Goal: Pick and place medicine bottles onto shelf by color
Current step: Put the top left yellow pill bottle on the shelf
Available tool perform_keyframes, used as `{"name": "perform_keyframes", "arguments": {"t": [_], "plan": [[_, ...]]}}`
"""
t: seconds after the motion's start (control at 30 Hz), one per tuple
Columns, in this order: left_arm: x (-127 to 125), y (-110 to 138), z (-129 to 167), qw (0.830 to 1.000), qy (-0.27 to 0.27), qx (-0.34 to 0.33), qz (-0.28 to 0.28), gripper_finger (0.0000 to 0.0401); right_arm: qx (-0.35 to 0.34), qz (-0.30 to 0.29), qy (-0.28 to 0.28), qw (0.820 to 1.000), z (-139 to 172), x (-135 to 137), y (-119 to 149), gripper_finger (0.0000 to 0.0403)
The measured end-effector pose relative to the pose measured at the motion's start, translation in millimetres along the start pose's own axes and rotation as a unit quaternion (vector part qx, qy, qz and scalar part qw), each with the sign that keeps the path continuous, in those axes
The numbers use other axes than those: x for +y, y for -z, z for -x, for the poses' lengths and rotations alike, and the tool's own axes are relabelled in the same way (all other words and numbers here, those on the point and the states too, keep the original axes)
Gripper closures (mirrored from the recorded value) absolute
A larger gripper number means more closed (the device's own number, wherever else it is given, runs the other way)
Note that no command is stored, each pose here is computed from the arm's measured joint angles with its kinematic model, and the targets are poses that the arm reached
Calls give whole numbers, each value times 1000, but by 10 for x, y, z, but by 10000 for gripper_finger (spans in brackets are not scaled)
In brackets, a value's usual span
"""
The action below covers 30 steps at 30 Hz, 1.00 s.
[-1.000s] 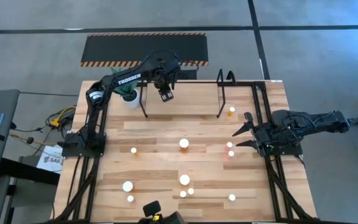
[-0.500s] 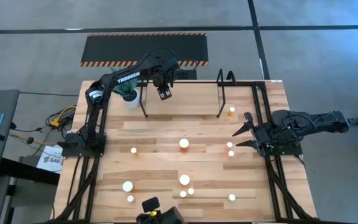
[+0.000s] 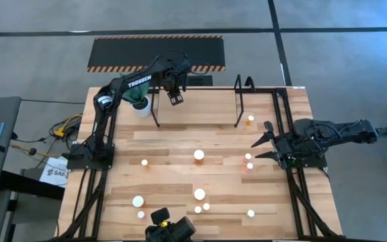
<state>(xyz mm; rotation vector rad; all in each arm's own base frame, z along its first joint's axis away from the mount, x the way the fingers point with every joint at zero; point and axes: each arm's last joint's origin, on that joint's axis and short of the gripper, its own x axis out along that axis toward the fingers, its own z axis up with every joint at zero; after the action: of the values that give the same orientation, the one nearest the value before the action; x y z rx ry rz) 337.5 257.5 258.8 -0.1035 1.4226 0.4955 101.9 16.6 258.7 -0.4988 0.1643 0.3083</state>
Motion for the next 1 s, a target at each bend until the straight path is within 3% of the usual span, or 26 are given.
{"name": "perform_keyframes", "arguments": {"t": [1.0], "plan": [[135, 10, -167, 1000, -4, 15, 4, 293, 1, 0, 0, 1000, 0, 1, 2, 180]]}}
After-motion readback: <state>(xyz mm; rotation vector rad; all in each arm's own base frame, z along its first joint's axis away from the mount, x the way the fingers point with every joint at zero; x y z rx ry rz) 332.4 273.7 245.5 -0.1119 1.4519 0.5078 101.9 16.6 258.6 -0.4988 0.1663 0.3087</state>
